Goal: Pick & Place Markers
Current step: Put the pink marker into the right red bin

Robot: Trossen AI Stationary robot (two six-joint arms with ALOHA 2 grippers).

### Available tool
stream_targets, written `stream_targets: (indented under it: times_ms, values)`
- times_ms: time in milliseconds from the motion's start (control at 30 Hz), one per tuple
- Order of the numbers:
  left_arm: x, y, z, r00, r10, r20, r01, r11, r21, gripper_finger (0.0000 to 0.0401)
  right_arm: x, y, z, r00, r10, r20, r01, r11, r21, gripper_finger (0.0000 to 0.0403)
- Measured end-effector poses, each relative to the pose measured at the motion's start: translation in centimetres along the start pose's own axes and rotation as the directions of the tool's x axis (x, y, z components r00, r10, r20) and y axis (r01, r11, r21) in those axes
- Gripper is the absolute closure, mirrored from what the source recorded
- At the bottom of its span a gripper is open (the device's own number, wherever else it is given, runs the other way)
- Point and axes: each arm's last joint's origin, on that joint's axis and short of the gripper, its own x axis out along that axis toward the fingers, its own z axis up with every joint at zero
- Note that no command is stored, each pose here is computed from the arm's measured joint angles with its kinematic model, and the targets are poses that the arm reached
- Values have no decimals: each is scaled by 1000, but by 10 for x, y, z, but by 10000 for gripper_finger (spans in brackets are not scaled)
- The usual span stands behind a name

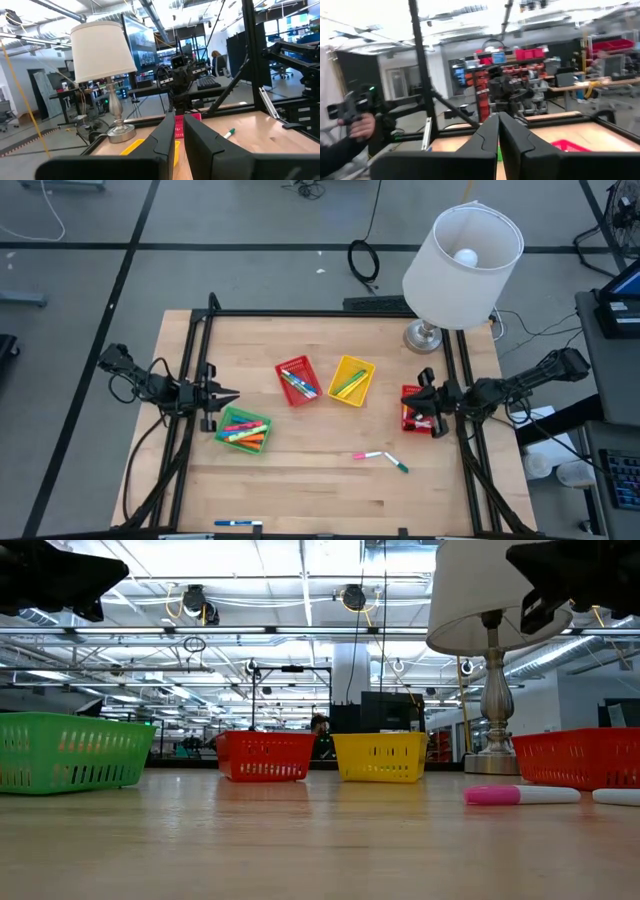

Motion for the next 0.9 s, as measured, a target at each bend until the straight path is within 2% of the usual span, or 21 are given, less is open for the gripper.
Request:
stream_targets:
  times_ms: [233, 900]
  values:
    - [0, 1, 0, 1000, 23, -9, -23, 1000, -3, 354, -1, -3, -2, 995, -102, -6, 102, 994, 34, 403]
    - [0, 0, -1, 1000, 22, -13, -22, 1000, -16, 354, -1, -3, -5, 994, -102, -32, 103, 995, 18, 403]
